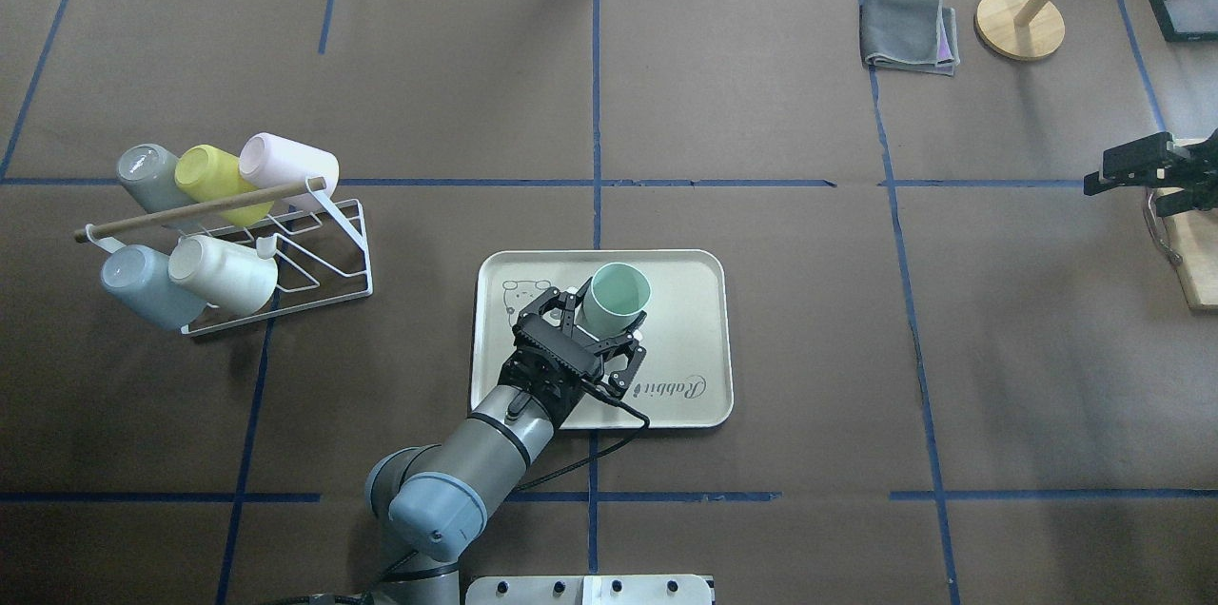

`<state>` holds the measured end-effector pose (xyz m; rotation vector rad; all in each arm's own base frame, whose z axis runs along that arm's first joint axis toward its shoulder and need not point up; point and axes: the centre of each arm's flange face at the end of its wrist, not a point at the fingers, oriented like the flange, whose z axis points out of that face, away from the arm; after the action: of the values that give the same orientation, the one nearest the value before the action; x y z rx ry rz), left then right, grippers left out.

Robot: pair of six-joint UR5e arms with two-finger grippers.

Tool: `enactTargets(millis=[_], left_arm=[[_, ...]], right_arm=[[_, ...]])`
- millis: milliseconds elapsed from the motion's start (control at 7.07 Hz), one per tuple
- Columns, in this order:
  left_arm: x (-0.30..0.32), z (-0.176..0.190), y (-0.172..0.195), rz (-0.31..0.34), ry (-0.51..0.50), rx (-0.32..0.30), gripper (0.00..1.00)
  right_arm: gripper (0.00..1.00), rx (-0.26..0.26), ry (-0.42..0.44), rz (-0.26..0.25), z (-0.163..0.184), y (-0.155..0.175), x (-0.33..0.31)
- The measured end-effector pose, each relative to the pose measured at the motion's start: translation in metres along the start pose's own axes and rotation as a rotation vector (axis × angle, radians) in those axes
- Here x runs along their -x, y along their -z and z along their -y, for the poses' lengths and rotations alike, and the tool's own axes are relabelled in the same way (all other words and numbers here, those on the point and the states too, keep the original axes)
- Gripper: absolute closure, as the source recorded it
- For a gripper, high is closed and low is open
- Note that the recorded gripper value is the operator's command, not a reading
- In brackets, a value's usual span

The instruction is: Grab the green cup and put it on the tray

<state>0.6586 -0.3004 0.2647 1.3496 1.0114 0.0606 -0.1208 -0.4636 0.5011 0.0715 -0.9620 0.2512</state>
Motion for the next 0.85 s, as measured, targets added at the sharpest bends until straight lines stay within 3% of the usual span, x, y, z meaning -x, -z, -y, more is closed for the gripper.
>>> enactTargets(millis=[707, 849], left_arm=[[0.0024, -0.0013, 0.0012, 0.004, -0.004, 0.0, 0.16], [0.0027, -0.0014, 0.0014, 0.005, -0.005, 0.0, 0.03]], right_arm=[[0.0, 0.002, 0.001, 0.002, 0.0, -0.0001, 0.0007], [0.0, 0.002, 0.001, 0.002, -0.0002, 0.0, 0.0006]])
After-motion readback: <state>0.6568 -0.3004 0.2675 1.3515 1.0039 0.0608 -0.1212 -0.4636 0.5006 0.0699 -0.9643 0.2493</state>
